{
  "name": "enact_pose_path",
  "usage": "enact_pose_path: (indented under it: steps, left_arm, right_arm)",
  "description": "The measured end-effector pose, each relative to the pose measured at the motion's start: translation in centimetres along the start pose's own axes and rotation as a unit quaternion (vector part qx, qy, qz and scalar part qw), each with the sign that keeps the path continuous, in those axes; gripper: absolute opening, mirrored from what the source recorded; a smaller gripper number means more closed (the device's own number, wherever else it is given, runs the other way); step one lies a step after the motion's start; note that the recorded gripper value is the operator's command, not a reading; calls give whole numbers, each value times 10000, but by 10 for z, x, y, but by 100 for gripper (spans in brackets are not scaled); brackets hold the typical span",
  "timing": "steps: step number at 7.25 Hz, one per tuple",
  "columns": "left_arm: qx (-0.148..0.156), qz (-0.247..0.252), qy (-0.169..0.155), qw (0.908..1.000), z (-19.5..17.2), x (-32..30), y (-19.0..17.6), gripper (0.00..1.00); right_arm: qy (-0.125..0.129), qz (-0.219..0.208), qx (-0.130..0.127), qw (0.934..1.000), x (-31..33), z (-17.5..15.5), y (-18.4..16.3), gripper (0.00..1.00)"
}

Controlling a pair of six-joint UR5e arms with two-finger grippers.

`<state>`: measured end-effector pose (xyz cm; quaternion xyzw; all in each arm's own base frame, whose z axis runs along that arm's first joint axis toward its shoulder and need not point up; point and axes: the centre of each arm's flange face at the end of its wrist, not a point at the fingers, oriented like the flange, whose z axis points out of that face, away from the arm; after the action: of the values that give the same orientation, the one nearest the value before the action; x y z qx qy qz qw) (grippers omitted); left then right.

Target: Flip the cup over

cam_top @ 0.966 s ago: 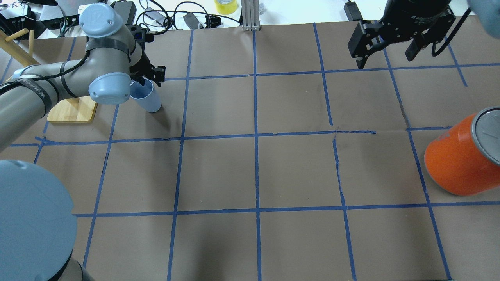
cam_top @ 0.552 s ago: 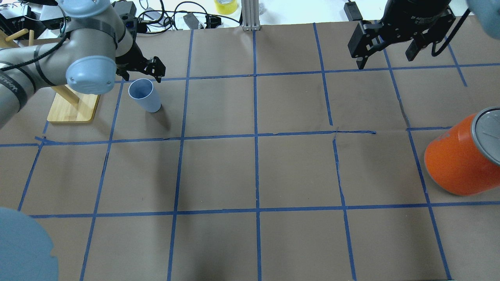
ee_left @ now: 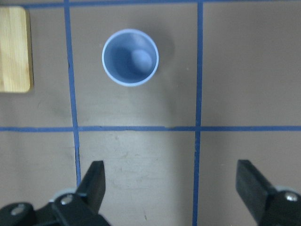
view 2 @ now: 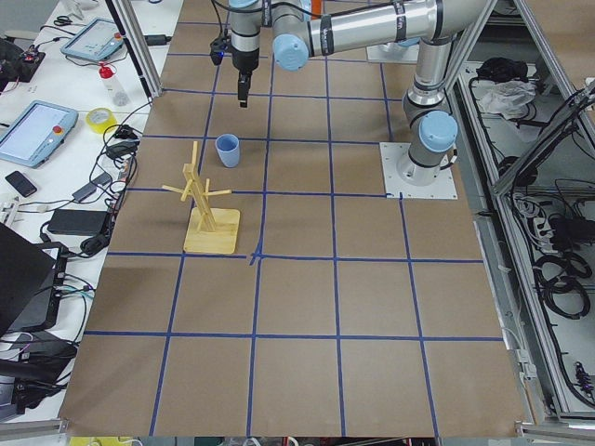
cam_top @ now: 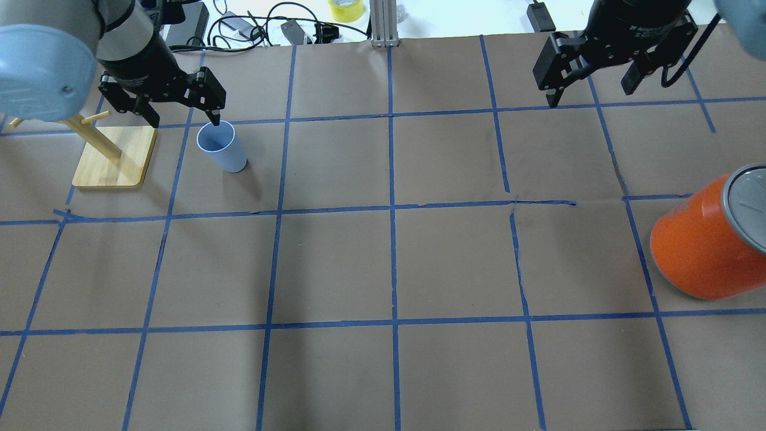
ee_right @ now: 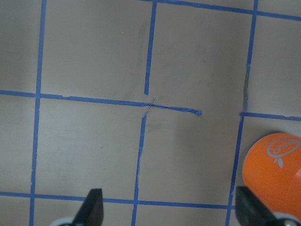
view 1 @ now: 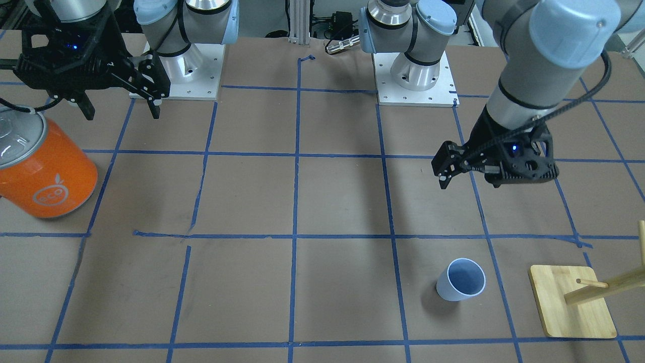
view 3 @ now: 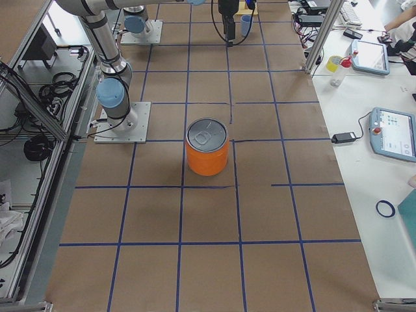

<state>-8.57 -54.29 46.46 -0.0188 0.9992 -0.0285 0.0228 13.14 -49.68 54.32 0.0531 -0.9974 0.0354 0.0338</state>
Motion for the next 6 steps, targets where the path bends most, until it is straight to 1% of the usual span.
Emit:
enact_pose_path:
  steps: [1,2,3,4,6]
  left_arm:
    - [-161,-59,31,9998,-19,1,23,100]
    - [-287,-85,192,9994,-34,5,44,100]
    - [-324,-92,372,9987,-45,9,59,100]
    - [-330,-87,391,9987,-52,10,69,100]
    - [-321,-87,342,9989,-55,9,77,100]
  right_arm:
    - [2,10,-2,10000,0,0,0,100]
    - [6,24,3,10000,0,0,0,100]
    - [7,32,4,10000,0,-1,0,100]
    - [6,37,0,10000,0,0,0,100]
    - [-5,54,-10,10000,0,1,0,100]
